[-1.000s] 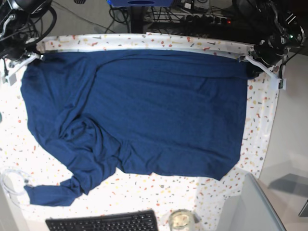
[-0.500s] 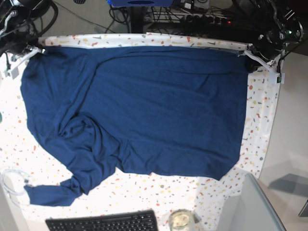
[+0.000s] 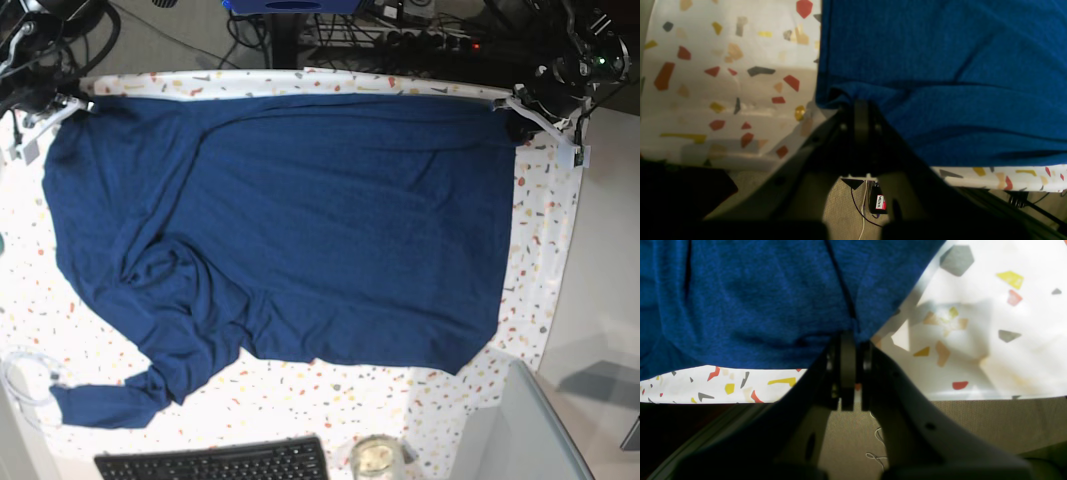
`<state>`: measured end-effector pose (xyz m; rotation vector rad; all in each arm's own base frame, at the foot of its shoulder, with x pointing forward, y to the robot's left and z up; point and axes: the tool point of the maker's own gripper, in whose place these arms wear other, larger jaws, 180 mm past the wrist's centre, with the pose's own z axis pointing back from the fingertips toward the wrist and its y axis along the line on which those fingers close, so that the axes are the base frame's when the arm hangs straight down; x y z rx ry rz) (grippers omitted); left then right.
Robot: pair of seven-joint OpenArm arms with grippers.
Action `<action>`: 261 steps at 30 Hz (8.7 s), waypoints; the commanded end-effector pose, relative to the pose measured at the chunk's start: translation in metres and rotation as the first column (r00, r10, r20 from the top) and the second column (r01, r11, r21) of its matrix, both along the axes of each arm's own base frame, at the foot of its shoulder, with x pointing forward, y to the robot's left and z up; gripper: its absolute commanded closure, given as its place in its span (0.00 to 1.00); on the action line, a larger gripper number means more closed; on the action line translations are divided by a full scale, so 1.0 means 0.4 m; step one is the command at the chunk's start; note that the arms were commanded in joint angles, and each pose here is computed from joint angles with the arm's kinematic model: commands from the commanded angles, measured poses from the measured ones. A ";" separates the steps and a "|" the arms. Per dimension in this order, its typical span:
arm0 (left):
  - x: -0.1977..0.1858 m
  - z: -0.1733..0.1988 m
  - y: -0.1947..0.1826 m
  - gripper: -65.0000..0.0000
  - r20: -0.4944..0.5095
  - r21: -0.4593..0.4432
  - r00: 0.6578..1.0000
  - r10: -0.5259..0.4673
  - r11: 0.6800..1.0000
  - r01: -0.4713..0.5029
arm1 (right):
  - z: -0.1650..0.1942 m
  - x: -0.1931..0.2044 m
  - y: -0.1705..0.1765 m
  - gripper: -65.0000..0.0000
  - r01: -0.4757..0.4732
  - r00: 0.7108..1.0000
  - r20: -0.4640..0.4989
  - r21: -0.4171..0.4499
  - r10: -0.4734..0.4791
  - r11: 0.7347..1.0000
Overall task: Layout the t-shirt on the table in an organized manner, then fold the t-shirt properly
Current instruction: 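Hold the shoulder edge with both grippers and pull it taut apart, then drag the held shoulder edge with both grippers across the table, then lower the shoulder edge flat with both grippers and hold it, then release the shirt with the right gripper and move it to the sleeve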
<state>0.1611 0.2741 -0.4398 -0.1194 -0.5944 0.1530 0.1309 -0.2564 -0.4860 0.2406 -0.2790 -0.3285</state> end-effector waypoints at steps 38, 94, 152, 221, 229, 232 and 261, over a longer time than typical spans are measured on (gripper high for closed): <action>-0.079 -0.011 0.030 1.00 -0.059 0.030 0.994 0.094 0.995 -0.092 | 0.013 -0.027 -0.059 0.99 0.060 0.993 -0.099 -0.019 -0.061 0.998; -0.024 0.048 0.033 1.00 -0.059 0.061 0.993 0.098 0.994 -0.094 | 0.102 0.046 -0.034 1.00 0.110 0.984 -0.132 -0.065 -0.118 0.992; 0.276 0.085 -0.005 1.00 0.070 0.060 0.997 0.037 0.997 -0.041 | 0.091 0.326 -0.019 1.00 0.191 0.982 -0.020 0.050 -0.190 0.980; 0.340 0.073 -0.020 1.00 0.081 0.001 0.995 0.055 0.998 -0.055 | 0.061 0.375 -0.037 1.00 0.241 0.969 0.049 0.028 -0.242 0.970; 0.347 0.075 -0.016 1.00 0.094 -0.002 0.994 0.063 0.998 -0.063 | 0.064 0.374 -0.044 0.99 0.248 0.967 0.053 0.027 -0.249 0.968; 0.359 0.081 -0.014 1.00 0.135 -0.001 0.988 0.069 0.998 -0.069 | 0.068 0.377 -0.045 0.99 0.248 0.967 0.059 0.025 -0.249 0.968; 0.225 0.121 0.104 0.99 0.217 -0.107 0.939 0.268 0.962 -0.251 | 0.254 0.444 -0.027 0.62 0.076 0.918 0.395 -0.180 0.001 0.981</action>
